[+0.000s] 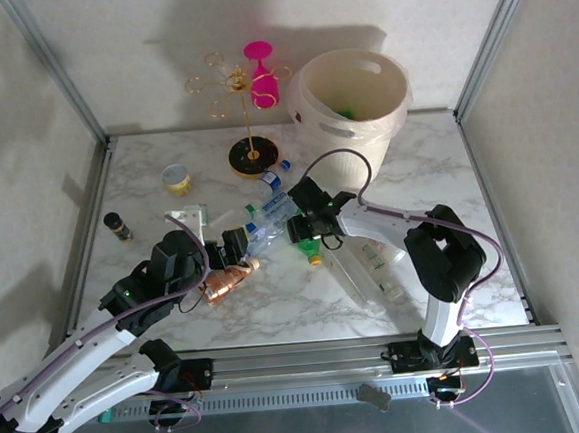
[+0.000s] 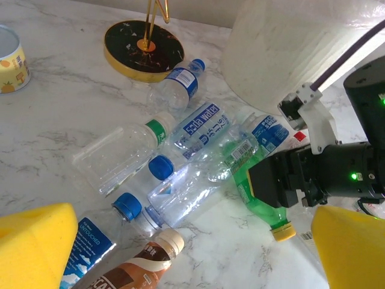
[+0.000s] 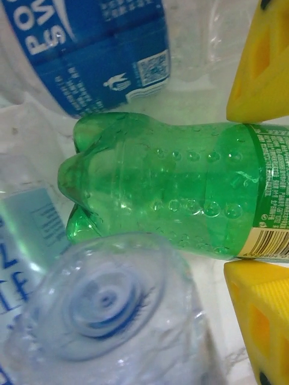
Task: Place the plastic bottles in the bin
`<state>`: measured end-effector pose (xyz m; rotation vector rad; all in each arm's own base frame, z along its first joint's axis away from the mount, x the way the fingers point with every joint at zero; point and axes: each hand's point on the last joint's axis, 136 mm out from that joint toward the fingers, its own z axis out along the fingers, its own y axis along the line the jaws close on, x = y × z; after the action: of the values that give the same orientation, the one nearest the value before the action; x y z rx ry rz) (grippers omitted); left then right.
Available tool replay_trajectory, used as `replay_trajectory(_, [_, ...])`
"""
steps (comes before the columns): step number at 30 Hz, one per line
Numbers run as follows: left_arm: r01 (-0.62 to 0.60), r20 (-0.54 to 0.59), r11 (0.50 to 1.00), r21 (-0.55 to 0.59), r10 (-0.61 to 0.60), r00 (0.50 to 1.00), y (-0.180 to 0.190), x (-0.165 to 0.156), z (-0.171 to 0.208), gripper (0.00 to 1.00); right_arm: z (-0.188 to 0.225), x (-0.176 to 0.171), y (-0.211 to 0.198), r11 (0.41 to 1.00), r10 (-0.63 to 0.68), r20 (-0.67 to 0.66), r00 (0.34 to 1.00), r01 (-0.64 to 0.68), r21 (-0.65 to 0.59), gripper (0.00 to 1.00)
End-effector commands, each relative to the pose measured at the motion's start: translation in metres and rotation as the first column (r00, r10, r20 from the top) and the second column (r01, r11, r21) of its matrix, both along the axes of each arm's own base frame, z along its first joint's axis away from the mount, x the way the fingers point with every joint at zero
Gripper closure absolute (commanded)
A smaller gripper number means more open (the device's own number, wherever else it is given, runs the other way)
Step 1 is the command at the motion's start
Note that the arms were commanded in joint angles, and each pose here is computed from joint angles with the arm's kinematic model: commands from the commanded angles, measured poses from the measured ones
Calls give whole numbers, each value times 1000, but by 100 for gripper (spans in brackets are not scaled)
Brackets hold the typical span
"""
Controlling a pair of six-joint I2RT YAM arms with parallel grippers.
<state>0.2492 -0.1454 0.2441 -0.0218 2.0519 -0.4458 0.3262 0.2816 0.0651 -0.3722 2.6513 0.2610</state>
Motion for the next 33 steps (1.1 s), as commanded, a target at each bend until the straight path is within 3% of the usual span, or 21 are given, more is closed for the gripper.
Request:
replay_trajectory(1, [2, 20, 1000, 8, -2, 1000, 0, 3, 2, 0, -11, 6, -3, 998, -33, 0, 999, 33, -59, 38])
replay_trajectory(10, [0, 25, 1000, 8, 0, 1000, 2, 2, 3, 0, -29, 17, 0, 995, -65, -4, 998, 64, -80, 32])
replay_trajectory(16, [-2, 24, 1000, 11, 1, 1000, 2, 3, 2, 0, -30, 16, 0, 995, -78, 5, 997, 78, -67, 34])
replay_trajectory(25, [-3, 25, 1000, 13, 3, 1000, 1, 4, 2, 0, -5, 11, -7, 994, -107, 53, 993, 108, -9, 41])
replay_trajectory(33, [-11, 42, 1000, -24, 12, 999, 3, 2, 15, 0, 47, -3, -6, 992, -92, 120, 988, 80, 101, 43])
